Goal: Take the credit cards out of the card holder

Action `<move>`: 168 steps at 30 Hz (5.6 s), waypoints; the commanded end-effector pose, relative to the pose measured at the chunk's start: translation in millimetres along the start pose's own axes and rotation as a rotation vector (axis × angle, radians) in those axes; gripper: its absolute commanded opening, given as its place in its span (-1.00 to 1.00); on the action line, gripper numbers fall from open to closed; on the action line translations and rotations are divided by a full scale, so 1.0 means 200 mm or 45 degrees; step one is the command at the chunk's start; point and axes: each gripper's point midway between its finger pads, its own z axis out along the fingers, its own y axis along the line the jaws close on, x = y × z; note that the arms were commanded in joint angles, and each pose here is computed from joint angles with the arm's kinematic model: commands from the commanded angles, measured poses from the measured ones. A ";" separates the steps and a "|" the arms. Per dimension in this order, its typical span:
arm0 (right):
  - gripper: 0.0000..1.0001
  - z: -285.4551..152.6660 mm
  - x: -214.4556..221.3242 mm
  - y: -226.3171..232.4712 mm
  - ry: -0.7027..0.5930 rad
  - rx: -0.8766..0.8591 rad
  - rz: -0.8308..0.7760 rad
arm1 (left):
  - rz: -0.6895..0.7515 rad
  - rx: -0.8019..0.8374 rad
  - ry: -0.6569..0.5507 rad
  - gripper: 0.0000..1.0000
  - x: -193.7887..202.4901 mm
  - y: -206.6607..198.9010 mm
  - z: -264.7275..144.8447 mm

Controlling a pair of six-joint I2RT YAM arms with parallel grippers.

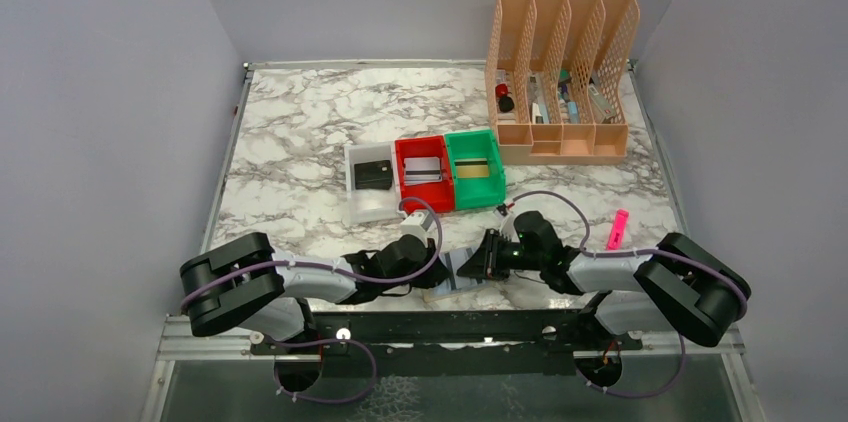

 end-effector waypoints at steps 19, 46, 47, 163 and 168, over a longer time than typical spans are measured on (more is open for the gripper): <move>-0.95 -0.01 -0.08 0.01 -0.068 0.076 -0.054 | 0.042 -0.162 0.121 -0.64 0.16 0.21 -0.06; -0.98 -0.29 -0.56 0.51 -0.553 0.015 -0.903 | 0.178 -0.496 -0.341 0.68 -0.70 0.31 -0.50; -0.98 -0.28 -0.58 0.54 -0.558 0.009 -0.974 | 0.180 -0.551 -0.366 0.73 -0.74 0.33 -0.55; 0.04 -0.18 -0.18 -0.08 -0.036 0.874 -0.530 | 0.110 -0.742 -0.502 0.98 -0.99 0.61 -0.85; -0.02 -0.12 -0.13 -0.07 0.042 0.810 -0.545 | 0.111 -0.751 -0.518 0.98 -1.00 0.61 -0.87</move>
